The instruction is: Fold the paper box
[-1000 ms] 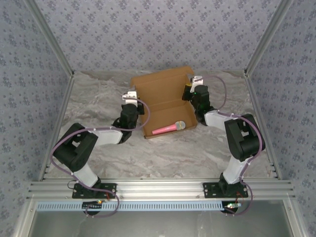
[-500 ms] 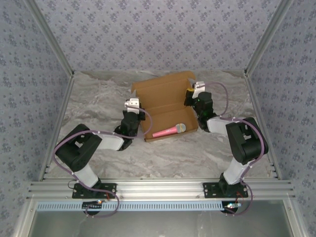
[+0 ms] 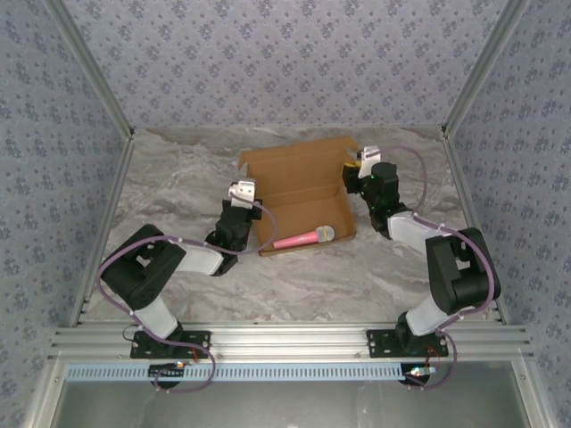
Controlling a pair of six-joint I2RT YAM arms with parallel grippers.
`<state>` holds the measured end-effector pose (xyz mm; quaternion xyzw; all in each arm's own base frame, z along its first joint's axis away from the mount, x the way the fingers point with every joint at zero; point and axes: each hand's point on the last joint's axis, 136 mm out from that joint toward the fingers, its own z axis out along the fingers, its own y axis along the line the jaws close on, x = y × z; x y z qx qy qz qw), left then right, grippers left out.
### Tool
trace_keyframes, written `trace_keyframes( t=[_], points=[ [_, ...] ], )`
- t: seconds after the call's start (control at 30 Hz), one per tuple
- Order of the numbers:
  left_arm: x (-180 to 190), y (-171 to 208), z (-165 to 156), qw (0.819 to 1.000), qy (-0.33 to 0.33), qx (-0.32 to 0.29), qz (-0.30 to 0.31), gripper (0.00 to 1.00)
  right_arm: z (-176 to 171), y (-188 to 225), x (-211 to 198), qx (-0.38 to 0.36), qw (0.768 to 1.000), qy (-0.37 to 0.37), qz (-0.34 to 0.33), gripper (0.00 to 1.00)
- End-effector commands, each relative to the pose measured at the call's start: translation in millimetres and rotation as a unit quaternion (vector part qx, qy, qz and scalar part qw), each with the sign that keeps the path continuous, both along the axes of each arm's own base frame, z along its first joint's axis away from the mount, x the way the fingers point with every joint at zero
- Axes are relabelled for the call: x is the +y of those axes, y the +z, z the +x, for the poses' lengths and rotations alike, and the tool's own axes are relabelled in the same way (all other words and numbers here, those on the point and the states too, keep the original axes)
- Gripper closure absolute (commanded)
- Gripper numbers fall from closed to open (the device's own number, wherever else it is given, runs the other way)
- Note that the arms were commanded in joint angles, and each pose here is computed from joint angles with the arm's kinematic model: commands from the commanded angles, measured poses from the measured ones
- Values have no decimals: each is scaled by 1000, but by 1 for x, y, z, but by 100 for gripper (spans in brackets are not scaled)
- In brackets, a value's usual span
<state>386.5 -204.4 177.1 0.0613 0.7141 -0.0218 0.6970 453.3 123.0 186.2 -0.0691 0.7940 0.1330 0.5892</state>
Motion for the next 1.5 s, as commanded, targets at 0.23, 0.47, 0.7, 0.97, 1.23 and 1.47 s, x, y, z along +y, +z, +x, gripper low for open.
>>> trace_keyframes(
  t=[0.23, 0.47, 0.7, 0.97, 1.23, 1.47],
  points=[
    [4, 18, 7, 999, -5, -32, 12, 100, -16, 23, -8, 43, 996, 69, -37, 45],
    [3, 18, 8, 999, -15, -33, 15, 100, -11, 33, -10, 63, 982, 168, -58, 29],
    [0, 20, 9, 999, -23, -36, 11, 100, 5, 32, 6, 80, 960, 253, -85, 29],
    [-1, 22, 10, 999, -24, -36, 9, 100, 11, 16, 10, 100, 951, 275, -99, 45],
    [0, 24, 10, 999, -22, -36, 7, 100, 14, 1, 7, 120, 950, 267, -107, 73],
    [0, 23, 11, 999, -21, -33, 7, 100, 12, 5, 10, 118, 952, 259, -109, 90]
  ],
)
